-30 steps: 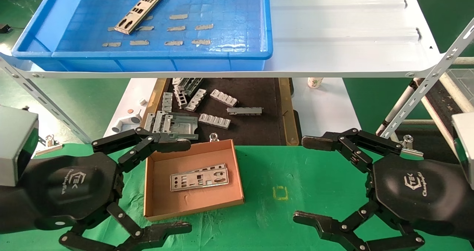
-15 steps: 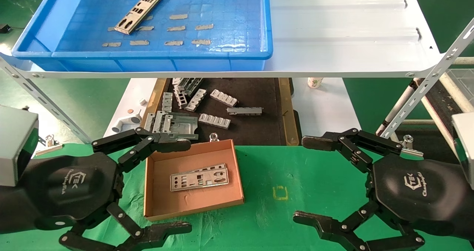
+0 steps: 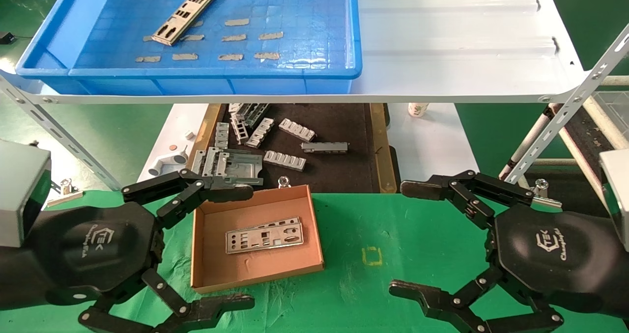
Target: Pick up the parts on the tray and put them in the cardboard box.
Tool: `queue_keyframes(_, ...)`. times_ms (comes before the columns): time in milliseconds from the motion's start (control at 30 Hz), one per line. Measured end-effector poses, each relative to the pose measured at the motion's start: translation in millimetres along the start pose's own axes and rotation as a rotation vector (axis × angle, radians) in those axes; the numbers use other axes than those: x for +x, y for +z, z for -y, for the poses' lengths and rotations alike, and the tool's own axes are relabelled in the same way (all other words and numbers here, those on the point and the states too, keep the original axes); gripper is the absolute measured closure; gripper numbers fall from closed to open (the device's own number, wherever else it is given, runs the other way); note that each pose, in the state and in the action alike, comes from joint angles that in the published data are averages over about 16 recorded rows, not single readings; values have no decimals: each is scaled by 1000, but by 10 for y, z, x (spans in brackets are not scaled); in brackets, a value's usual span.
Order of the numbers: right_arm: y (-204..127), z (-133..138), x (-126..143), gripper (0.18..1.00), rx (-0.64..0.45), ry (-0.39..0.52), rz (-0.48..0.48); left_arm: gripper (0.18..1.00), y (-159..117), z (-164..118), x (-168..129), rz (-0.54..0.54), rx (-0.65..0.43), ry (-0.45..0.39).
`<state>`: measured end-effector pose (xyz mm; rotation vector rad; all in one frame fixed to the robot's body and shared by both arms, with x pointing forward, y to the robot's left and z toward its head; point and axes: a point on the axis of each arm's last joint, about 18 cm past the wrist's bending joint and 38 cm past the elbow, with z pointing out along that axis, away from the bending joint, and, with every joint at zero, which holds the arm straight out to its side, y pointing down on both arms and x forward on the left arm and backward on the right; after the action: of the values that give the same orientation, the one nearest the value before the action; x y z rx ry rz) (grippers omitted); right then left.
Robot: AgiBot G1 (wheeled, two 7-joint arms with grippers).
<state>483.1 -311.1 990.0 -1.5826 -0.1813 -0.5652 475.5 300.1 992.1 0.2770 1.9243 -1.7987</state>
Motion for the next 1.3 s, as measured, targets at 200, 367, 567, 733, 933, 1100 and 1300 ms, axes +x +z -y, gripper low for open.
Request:
queue_keyframes(200, 0, 0, 0, 178, 0, 0, 0, 184, 0, 0, 0, 0, 0, 0)
queue_keyframes(367, 0, 0, 0, 178, 0, 0, 0, 184, 0, 0, 0, 0, 0, 0)
queue_keyframes(567, 0, 0, 0, 178, 0, 0, 0, 184, 0, 0, 0, 0, 0, 0)
queue_keyframes(733, 0, 0, 0, 178, 0, 0, 0, 184, 0, 0, 0, 0, 0, 0)
queue_keyframes(933, 0, 0, 0, 178, 0, 0, 0, 184, 0, 0, 0, 0, 0, 0)
queue_keyframes(1100, 0, 0, 0, 178, 0, 0, 0, 184, 0, 0, 0, 0, 0, 0)
queue_keyframes(1300, 0, 0, 0, 178, 0, 0, 0, 184, 0, 0, 0, 0, 0, 0)
